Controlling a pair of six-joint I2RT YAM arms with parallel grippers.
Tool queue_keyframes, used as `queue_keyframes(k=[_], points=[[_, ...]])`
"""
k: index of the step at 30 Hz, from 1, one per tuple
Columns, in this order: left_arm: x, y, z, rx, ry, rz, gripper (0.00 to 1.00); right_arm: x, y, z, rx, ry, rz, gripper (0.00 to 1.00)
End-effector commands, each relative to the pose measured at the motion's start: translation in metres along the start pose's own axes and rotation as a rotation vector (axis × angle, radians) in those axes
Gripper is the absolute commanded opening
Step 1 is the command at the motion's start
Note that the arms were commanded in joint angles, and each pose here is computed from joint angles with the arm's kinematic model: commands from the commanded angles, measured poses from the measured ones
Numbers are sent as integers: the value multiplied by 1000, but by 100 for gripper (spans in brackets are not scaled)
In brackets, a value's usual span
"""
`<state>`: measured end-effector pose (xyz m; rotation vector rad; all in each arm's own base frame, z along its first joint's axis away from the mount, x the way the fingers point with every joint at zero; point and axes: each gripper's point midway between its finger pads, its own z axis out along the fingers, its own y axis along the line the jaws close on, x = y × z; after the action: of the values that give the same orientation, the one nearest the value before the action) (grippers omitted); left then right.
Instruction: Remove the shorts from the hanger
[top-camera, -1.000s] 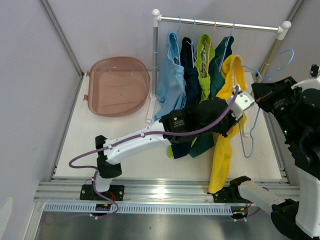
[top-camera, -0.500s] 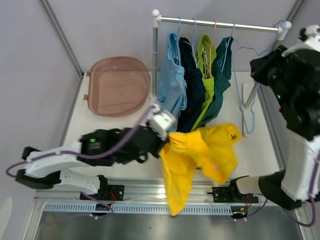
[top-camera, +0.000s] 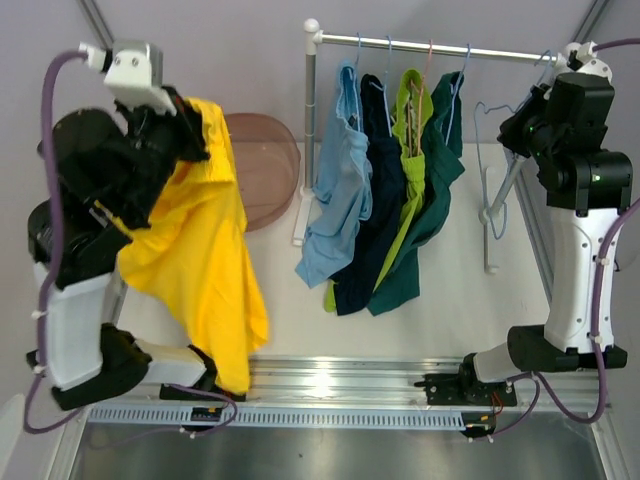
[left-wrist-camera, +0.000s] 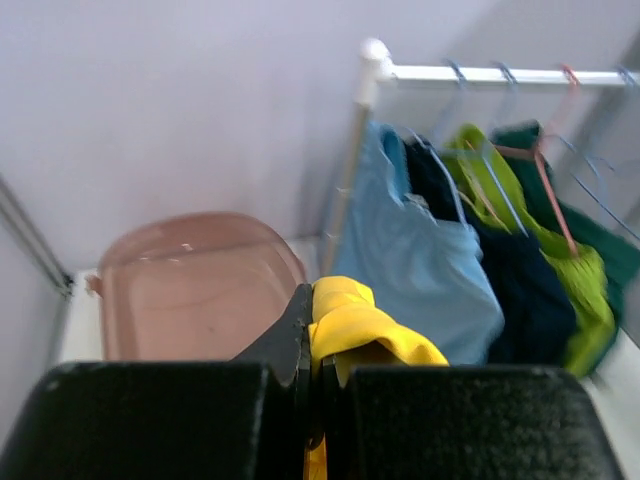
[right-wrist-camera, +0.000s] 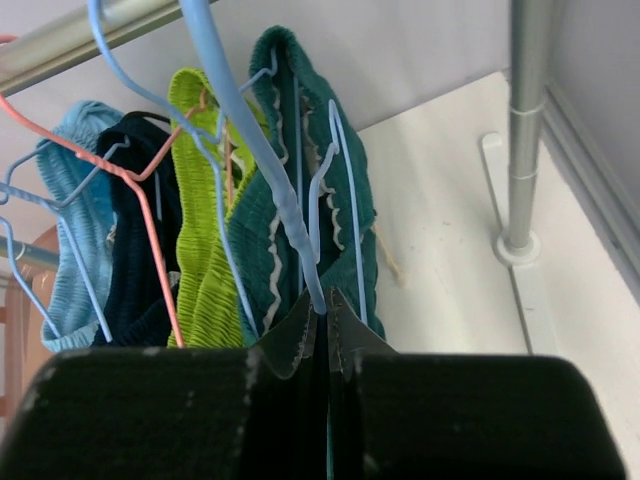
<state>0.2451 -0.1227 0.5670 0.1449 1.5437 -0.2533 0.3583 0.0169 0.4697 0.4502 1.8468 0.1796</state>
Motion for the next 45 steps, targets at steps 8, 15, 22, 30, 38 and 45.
queue_keyframes(k=[8, 15, 22, 30, 38, 45], points=[[-60, 38, 154, 68, -253, -32, 0, 1, -10, 26, -20, -22, 9, 0], [-88, 97, 189, -145, -425, 15, 0, 20, -19, 46, -12, 10, -8, 0], [24, 155, 271, -310, -183, -1, 0, 23, -31, 60, -4, 7, 20, 0], [162, 241, 295, -611, 127, -106, 8, 19, -36, 58, 11, -8, 18, 0], [198, 230, 286, -571, 272, -134, 99, -1, -29, 63, -23, -65, -7, 0], [149, 188, 219, -495, 160, -129, 99, -24, -27, 79, -3, -104, -1, 0]])
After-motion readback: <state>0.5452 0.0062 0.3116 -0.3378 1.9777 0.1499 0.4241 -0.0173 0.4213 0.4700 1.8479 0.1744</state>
